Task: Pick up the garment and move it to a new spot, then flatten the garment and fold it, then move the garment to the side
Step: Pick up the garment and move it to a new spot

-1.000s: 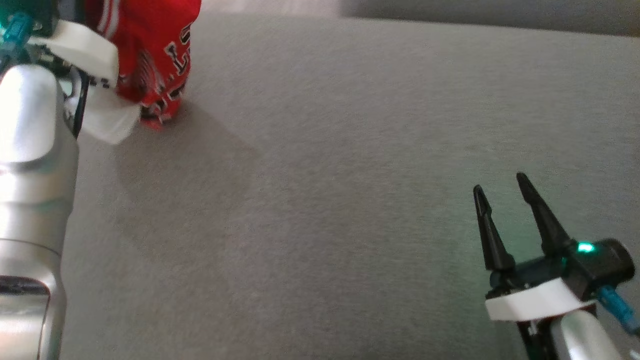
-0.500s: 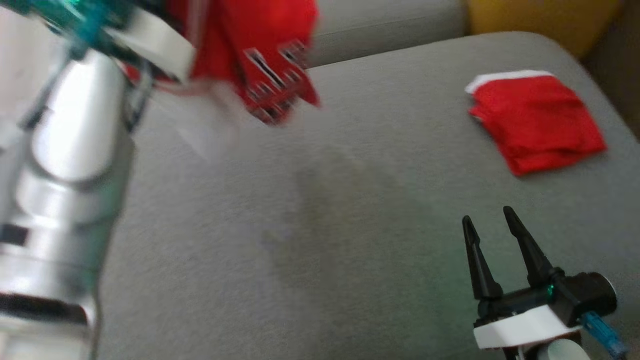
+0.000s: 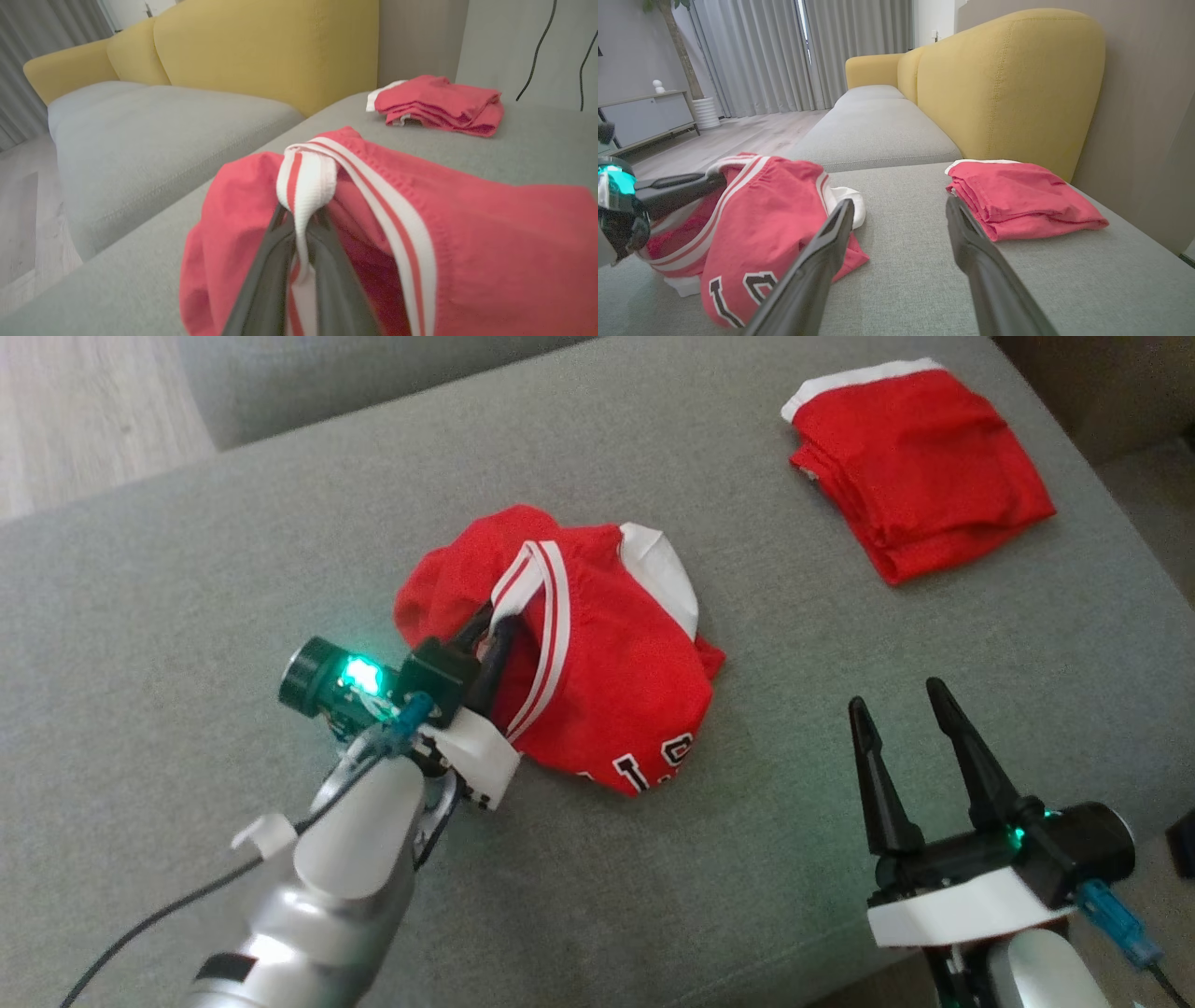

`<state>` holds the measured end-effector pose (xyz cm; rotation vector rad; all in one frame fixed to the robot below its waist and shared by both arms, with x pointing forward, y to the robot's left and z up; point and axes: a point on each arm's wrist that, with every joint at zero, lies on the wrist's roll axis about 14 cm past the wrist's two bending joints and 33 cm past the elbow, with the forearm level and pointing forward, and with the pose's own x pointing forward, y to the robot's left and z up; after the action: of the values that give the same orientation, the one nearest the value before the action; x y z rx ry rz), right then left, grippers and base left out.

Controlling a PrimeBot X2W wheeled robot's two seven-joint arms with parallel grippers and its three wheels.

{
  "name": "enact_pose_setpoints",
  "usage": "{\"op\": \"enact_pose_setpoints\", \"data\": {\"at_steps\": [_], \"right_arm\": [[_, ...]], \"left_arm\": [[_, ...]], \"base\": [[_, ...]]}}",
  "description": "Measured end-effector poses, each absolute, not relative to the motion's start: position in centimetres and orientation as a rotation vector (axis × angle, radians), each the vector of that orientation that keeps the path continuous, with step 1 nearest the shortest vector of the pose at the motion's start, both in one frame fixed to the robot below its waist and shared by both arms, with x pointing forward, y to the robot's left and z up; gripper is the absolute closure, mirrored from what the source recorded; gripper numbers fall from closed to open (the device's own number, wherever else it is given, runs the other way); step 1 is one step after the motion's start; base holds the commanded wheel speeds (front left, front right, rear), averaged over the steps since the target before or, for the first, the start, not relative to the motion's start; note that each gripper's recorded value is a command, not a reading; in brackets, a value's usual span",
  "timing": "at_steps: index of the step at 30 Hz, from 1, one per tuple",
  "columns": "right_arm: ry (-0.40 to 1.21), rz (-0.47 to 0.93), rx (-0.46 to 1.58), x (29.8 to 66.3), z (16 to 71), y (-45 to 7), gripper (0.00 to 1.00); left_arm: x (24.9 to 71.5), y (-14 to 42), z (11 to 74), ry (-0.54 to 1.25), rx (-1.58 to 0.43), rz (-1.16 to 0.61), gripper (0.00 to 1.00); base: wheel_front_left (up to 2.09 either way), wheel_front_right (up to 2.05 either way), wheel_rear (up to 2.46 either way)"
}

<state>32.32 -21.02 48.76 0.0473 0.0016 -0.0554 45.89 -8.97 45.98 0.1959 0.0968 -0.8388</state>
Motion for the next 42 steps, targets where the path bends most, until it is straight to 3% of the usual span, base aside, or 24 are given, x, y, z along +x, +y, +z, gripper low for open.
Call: {"op": "enact_pose_setpoints", "data": {"at_steps": [1,2,12,25,32,42], "right_arm": [[0.006,-0.056,0.045,32.6,48.7,-21.1,0.0],[0.011,-0.055,0.045,32.7,48.5,-21.1,0.0],[0.006,0.005,0.069,32.4,48.3,-19.3,0.0],[-0.03,0.108,0.083,32.3,49.0,-16.4,0.0],[-0.011,0.158,0.097,31.2,48.4,-14.6,0.0],[0.0,0.175,0.097,30.6,48.0,-14.0,0.0]], "left_arm": [[45.8,-9.0,45.2,0.106,0.194,-0.835,0.23],[45.8,-9.0,45.0,0.103,0.188,-0.826,0.0],[43.4,-6.3,50.9,-0.078,0.092,-0.651,0.0],[34.3,9.6,50.0,-0.054,-0.014,-0.167,0.0],[30.1,12.1,49.0,-0.034,-0.013,-0.083,0.0],[29.3,13.0,49.1,-0.045,-0.017,-0.059,0.0]], "base": [[0.0,0.0,0.0],[0.0,0.0,0.0],[0.0,0.0,0.0],[0.0,0.0,0.0],[0.0,0.0,0.0],[0.0,0.0,0.0]]}}
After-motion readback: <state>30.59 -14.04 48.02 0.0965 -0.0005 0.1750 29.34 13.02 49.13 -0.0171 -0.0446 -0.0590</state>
